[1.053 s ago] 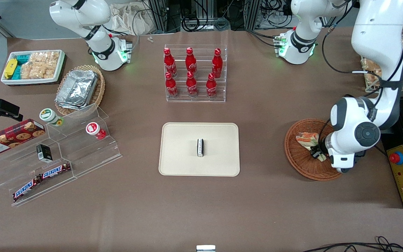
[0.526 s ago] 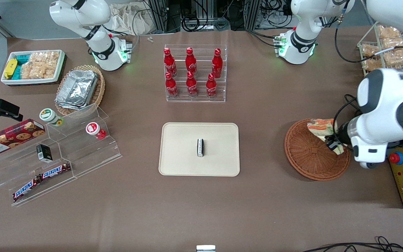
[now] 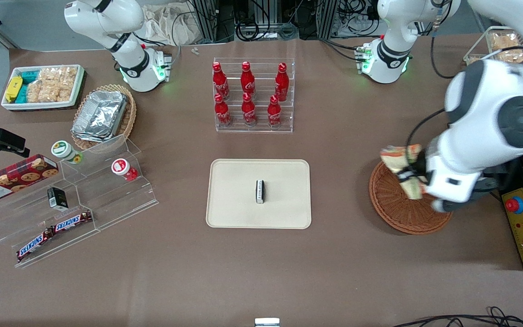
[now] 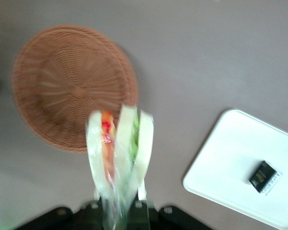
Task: Place sandwich from basket to tray
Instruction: 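Carry the sandwich with the left gripper toward the cream tray, then lower the sandwich onto the tray beside the black item and open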
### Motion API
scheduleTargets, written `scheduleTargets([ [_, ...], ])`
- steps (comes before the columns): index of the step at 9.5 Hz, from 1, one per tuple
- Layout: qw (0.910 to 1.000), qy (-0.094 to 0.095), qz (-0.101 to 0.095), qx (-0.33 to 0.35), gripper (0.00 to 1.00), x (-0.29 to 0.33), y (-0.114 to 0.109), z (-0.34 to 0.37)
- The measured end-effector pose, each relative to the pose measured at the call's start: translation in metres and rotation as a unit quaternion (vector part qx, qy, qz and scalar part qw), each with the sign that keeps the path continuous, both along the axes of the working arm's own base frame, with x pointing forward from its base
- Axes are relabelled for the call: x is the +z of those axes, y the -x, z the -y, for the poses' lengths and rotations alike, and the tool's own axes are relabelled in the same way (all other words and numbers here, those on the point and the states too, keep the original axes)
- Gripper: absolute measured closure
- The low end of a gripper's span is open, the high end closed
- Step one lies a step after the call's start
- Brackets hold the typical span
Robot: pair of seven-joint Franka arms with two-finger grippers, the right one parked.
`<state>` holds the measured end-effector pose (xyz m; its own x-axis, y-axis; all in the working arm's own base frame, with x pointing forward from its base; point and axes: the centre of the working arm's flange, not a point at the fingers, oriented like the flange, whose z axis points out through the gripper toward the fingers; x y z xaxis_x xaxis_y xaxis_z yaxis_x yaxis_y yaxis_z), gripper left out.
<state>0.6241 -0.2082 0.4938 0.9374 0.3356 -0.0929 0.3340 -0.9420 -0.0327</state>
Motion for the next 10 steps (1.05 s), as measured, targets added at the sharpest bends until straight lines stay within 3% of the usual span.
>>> scheduleTargets([
  [3, 0.9943, 0.006, 0.011, -0.106, 0.84, -0.087, 0.022, 0.137],
  [5, 0.9888, 0.004, 0.016, -0.148, 0.84, -0.159, 0.034, 0.191],
  [8, 0.9853, 0.004, 0.015, -0.170, 0.84, -0.257, 0.033, 0.205],
  [10, 0.9840, 0.004, 0.008, -0.178, 0.82, -0.289, 0.036, 0.206],
])
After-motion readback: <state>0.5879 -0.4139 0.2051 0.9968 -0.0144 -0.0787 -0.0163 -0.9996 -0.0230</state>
